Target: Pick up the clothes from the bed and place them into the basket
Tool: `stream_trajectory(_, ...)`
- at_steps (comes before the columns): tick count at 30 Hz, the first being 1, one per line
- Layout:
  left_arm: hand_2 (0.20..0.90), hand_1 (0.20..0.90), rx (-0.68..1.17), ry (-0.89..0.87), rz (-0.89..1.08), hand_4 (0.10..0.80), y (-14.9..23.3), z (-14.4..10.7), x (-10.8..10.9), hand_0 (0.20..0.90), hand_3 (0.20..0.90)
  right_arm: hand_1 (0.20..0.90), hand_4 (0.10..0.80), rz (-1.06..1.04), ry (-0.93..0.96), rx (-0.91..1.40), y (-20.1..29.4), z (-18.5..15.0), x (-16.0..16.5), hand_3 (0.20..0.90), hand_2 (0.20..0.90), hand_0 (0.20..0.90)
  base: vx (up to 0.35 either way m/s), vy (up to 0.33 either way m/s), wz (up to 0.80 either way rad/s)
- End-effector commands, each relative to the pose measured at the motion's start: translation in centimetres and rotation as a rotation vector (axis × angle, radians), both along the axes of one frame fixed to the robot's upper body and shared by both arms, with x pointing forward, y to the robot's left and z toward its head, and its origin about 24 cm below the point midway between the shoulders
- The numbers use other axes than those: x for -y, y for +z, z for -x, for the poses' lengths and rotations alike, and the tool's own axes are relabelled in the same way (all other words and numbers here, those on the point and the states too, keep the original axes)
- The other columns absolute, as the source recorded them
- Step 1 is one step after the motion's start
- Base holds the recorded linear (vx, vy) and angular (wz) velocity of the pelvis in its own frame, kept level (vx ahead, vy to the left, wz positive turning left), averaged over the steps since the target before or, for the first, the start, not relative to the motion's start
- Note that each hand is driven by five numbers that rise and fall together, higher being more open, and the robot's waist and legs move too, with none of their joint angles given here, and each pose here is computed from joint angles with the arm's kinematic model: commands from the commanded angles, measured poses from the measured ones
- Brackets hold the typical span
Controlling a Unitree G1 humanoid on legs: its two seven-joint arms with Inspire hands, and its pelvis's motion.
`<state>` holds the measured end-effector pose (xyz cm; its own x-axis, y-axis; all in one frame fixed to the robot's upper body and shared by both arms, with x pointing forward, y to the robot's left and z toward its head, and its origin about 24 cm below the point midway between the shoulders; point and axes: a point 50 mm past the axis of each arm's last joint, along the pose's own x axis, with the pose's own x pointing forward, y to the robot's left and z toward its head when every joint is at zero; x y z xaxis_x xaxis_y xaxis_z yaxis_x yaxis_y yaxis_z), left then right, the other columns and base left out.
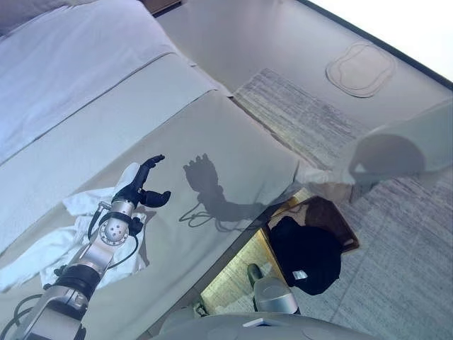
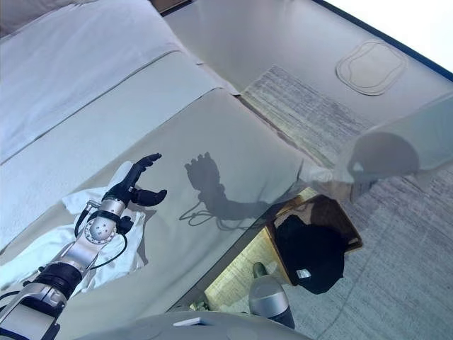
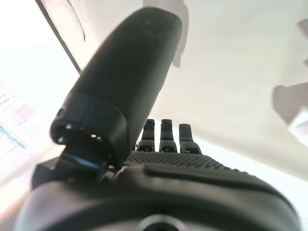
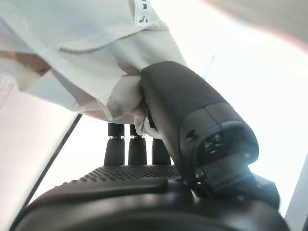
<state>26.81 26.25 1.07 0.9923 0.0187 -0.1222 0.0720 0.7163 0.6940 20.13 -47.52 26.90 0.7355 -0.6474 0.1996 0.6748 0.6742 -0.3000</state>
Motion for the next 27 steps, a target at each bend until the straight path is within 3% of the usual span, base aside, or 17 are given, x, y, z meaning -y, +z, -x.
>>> stream_trajectory(1,0.9,0.9,0.084,-0.016,0.026,0.8,1.0,-0.1,-0.4,0.9,0.9,0.3,0.1,0.222,0.059,0.141,5.3,1.2,-1.3,0.2,0.3,0.3,-0.001,-0.022,-0.09)
stream_trajectory(18,0.9,0.9,0.084,-0.021,0.032,0.8,1.7,-1.3,0.4,0.9,0.9,0.3,0.1,-0.026,0.18,-0.067,-7.2,-2.9,-3.2,0.2,0.3,0.3,-0.011,-0.009,0.02)
stream_trajectory(27,0.9,0.9,0.078,-0.02,0.039,0.8,1.9,-1.9,1.1,0.9,0.9,0.3,0.1,-0.097,0.207,-0.159,-11.1,-3.8,-4.2,0.2,0.3,0.3,-0.002,-0.005,0.01)
